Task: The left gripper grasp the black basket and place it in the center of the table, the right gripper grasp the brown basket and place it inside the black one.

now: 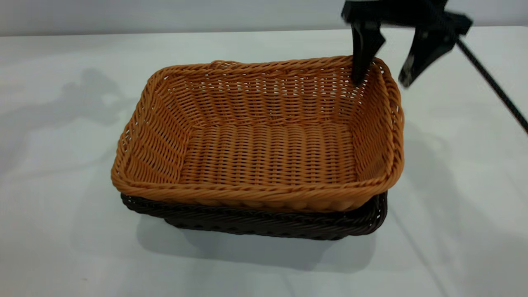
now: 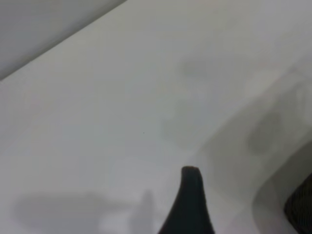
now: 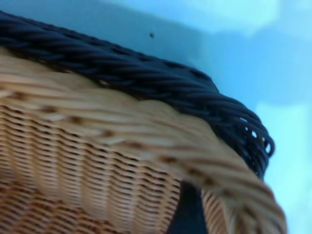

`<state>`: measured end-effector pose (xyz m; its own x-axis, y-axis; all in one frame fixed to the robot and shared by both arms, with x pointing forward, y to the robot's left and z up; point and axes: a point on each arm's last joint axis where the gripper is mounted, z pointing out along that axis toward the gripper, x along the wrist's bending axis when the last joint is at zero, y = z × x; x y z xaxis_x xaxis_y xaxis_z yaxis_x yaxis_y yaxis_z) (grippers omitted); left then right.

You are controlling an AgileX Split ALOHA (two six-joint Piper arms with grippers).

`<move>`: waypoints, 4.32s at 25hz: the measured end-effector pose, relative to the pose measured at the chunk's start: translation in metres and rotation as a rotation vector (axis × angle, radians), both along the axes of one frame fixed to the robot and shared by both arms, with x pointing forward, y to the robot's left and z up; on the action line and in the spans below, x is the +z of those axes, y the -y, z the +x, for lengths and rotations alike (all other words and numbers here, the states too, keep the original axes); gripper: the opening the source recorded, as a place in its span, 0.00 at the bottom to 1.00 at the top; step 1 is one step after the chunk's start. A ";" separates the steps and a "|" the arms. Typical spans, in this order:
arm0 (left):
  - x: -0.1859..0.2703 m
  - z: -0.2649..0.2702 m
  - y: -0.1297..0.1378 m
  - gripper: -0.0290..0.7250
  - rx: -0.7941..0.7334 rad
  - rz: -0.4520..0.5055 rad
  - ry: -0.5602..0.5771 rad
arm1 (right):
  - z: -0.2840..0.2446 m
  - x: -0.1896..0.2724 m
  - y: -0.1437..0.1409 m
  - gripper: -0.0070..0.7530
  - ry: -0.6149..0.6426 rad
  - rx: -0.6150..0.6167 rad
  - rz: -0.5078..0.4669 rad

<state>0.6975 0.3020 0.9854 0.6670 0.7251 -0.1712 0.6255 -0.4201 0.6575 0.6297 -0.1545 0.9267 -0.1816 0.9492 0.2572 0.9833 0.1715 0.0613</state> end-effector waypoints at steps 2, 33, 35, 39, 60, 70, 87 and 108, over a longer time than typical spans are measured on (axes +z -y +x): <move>0.010 -0.002 0.000 0.78 0.006 0.000 0.017 | 0.003 0.028 0.000 0.74 0.065 0.010 0.011; 0.214 -0.178 0.006 0.78 0.499 -0.068 -0.140 | -0.325 0.254 0.098 0.75 0.765 0.133 0.191; 0.204 -0.194 0.004 0.78 0.520 -0.023 -0.167 | -0.335 0.237 0.101 0.75 0.750 0.134 0.188; 0.176 -0.234 0.004 0.78 0.555 0.027 -0.242 | -0.356 0.205 0.108 0.75 0.739 0.134 0.186; 0.091 -0.402 0.023 0.78 0.496 0.057 -0.057 | -0.400 0.115 0.132 0.75 0.915 0.105 0.097; 0.061 -0.441 0.019 0.78 0.555 0.126 0.102 | -0.404 0.112 0.133 0.75 0.948 0.109 0.111; 0.049 -0.454 0.003 0.77 0.823 0.149 0.095 | -0.404 0.112 0.133 0.75 0.950 0.111 0.111; 0.048 -0.474 0.003 0.77 0.710 0.086 0.232 | -0.404 0.112 0.133 0.75 0.950 0.111 0.111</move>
<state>0.2235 0.2986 1.0330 0.0458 0.9989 -0.0065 0.6147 -0.0230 0.7884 0.2254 -0.2871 1.0386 -0.4476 0.8931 0.0441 0.4933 0.2055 0.8453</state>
